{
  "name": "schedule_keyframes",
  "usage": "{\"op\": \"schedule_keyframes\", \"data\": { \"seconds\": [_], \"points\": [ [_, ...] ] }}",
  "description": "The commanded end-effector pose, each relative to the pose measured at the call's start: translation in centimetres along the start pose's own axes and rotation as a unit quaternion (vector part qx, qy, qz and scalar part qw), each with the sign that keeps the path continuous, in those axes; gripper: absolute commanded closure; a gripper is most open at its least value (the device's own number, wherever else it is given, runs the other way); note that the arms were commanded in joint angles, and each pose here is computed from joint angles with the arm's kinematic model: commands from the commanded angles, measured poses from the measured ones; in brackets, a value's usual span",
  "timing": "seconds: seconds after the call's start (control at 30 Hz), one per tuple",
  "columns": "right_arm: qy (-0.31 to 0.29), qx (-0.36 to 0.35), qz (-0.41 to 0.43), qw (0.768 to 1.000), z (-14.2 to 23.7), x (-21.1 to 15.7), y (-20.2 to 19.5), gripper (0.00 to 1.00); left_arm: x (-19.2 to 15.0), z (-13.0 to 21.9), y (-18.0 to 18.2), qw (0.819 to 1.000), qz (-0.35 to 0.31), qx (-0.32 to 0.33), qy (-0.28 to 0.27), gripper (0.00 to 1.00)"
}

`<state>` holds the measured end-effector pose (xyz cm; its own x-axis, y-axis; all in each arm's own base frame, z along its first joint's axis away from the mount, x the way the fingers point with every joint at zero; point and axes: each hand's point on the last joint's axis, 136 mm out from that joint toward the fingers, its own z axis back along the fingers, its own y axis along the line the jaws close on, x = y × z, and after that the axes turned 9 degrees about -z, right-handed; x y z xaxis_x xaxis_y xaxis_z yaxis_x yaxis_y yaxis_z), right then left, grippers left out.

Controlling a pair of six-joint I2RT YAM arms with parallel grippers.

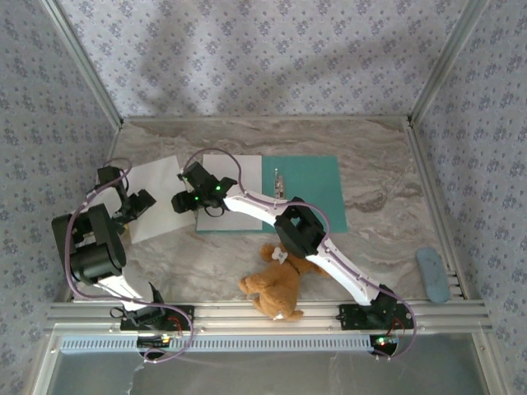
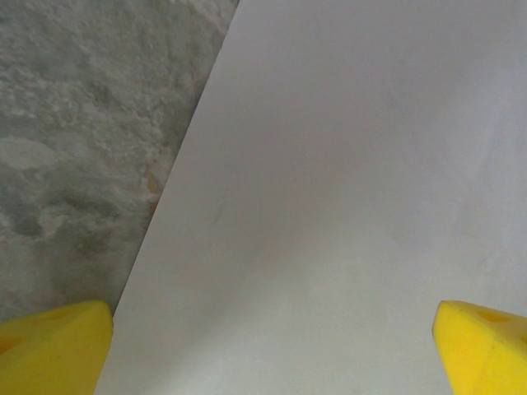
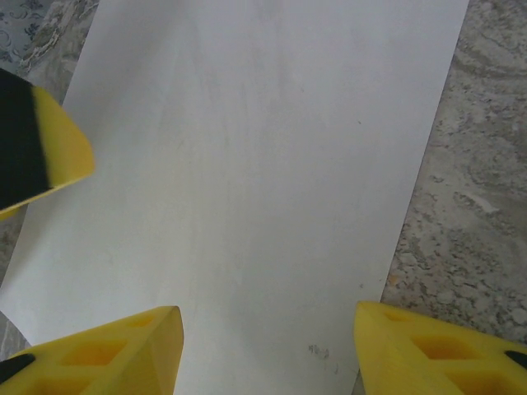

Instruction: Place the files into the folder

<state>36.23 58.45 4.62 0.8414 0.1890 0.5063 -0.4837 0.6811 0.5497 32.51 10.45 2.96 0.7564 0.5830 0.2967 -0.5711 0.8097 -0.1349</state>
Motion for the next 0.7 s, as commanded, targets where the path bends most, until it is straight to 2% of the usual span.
{"op": "schedule_keyframes", "data": {
  "seconds": [0.0, 0.23, 0.67],
  "points": [
    [0.063, -0.012, -0.023, 0.998, -0.5, -3.8, -0.7, 0.41, -1.0, -0.9, -0.5, 1.000, -0.001, -0.017, 0.020, 0.00],
    [0.064, -0.008, -0.027, 0.998, -0.5, -3.9, -0.5, 0.41, -1.6, -1.3, -2.8, 0.996, 0.004, -0.083, 0.026, 0.00],
    [0.067, -0.006, -0.031, 0.997, -0.5, -4.1, -0.4, 0.41, -1.7, -0.4, -4.3, 0.992, -0.002, -0.124, 0.017, 0.01]
  ]
}}
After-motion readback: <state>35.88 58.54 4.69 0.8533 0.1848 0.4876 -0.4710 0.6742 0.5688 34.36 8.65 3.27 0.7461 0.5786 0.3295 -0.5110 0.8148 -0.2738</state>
